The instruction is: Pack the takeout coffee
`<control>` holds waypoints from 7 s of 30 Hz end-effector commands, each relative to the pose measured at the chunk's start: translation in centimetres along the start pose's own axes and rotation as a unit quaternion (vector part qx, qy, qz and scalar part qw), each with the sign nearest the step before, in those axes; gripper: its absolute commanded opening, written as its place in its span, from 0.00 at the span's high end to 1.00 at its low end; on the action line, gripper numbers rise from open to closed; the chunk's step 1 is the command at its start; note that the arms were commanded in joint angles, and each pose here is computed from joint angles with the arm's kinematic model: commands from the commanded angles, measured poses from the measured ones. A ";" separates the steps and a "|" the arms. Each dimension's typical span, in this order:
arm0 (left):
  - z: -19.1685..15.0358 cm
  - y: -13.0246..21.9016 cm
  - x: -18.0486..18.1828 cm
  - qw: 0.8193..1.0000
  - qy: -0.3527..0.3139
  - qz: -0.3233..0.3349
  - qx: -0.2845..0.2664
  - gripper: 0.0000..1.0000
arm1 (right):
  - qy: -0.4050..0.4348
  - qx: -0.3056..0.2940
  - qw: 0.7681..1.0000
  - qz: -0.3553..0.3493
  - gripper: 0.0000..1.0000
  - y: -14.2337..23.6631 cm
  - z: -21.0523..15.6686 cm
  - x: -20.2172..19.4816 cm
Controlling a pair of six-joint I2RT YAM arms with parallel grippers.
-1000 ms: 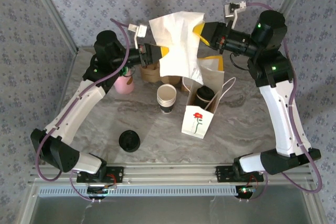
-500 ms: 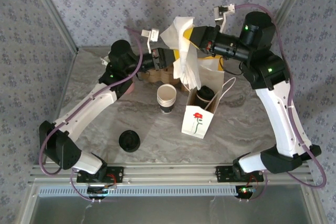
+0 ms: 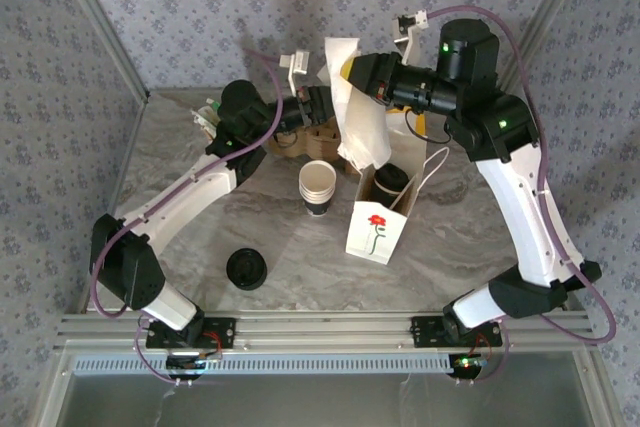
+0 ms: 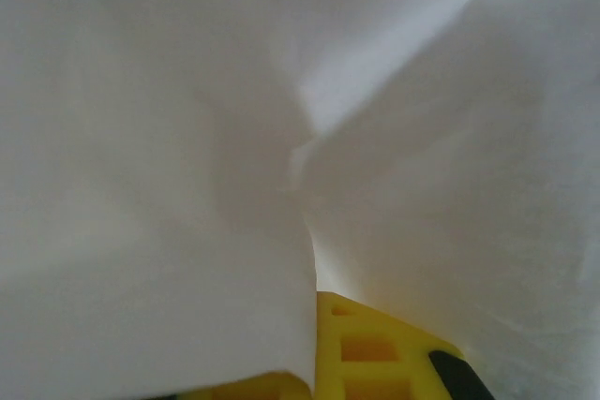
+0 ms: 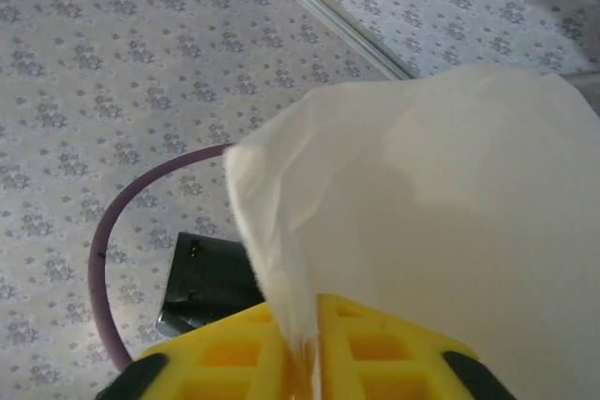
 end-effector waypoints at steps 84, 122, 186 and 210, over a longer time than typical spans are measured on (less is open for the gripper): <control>7.5 5.9 -13.2 0.703 -0.645 0.189 0.233 1.00 | 0.227 0.066 0.962 0.138 0.01 7.6 -1.1 1.4; 3.0 6.7 -12.8 0.501 -0.745 0.149 0.415 1.00 | 0.487 0.150 0.833 0.215 0.00 -2.0 -4.5 -4.3; -6.5 10.0 -11.0 0.599 -0.456 0.099 0.651 1.00 | 0.448 0.226 0.827 0.254 0.00 -2.7 -11.5 -9.0; -4.7 10.0 -11.2 0.566 -0.510 0.147 0.631 1.00 | 0.422 0.272 0.816 0.287 0.00 -6.6 -13.7 -9.4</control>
Point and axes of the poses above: each hand's point on the last joint's axis, 136 mm out from that joint toward the fingers, its own y axis back along the fingers, its own x axis along the line the jaws close on, z = x × y, the point moved 9 cm from there along y, back along the fingers, and after that the axes turned 12 degrees about -y, right-handed, at the moved point
